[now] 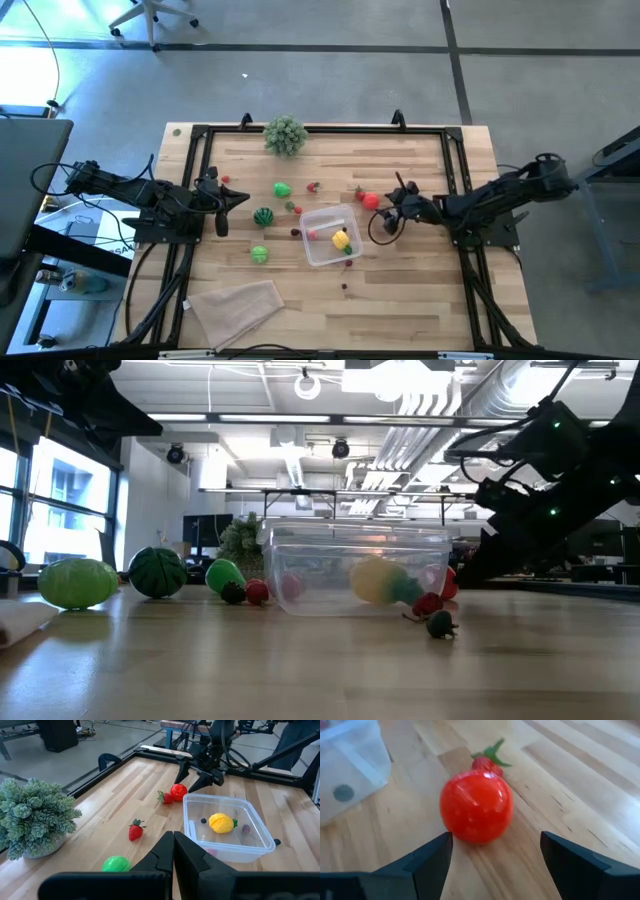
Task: Pick and placing Produce into tupperware
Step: Put the red tomato into the transparent bin
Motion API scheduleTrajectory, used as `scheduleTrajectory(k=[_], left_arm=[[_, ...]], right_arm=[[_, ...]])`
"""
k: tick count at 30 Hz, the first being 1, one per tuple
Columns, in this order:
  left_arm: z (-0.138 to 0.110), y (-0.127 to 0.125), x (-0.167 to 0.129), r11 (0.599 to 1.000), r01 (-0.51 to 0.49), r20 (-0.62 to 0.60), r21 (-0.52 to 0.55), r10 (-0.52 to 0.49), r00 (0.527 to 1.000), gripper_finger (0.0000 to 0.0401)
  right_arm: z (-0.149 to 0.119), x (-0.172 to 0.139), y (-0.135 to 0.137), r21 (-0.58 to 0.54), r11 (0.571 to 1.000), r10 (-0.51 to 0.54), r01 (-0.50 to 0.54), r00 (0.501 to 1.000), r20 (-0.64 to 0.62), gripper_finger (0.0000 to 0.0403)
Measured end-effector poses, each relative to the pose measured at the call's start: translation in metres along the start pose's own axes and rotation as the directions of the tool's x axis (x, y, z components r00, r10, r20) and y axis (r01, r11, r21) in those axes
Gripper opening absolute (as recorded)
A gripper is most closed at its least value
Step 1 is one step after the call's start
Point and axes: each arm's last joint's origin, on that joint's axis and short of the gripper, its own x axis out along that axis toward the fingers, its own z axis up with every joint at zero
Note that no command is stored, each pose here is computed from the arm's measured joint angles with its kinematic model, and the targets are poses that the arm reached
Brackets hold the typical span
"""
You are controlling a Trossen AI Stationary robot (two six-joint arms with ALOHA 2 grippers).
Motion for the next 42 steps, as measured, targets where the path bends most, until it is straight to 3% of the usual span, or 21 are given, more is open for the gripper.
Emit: scheduleTrajectory(k=[15, 42], left_arm=[[0.000, 0.000, 0.000, 1.000, 0.000, 0.000, 0.000, 0.000, 1.000, 0.0001], [0.000, 0.000, 0.000, 1.000, -0.001, 0.000, 0.000, 0.001, 1.000, 0.0001]], right_arm=[[0.015, 0.034, 0.004, -0.086, 0.996, 0.003, -0.012, 0.995, -0.100, 0.0293], [0.019, 0.036, 0.006, -0.114, 0.993, 0.014, -0.022, 0.997, -0.070, 0.0293]])
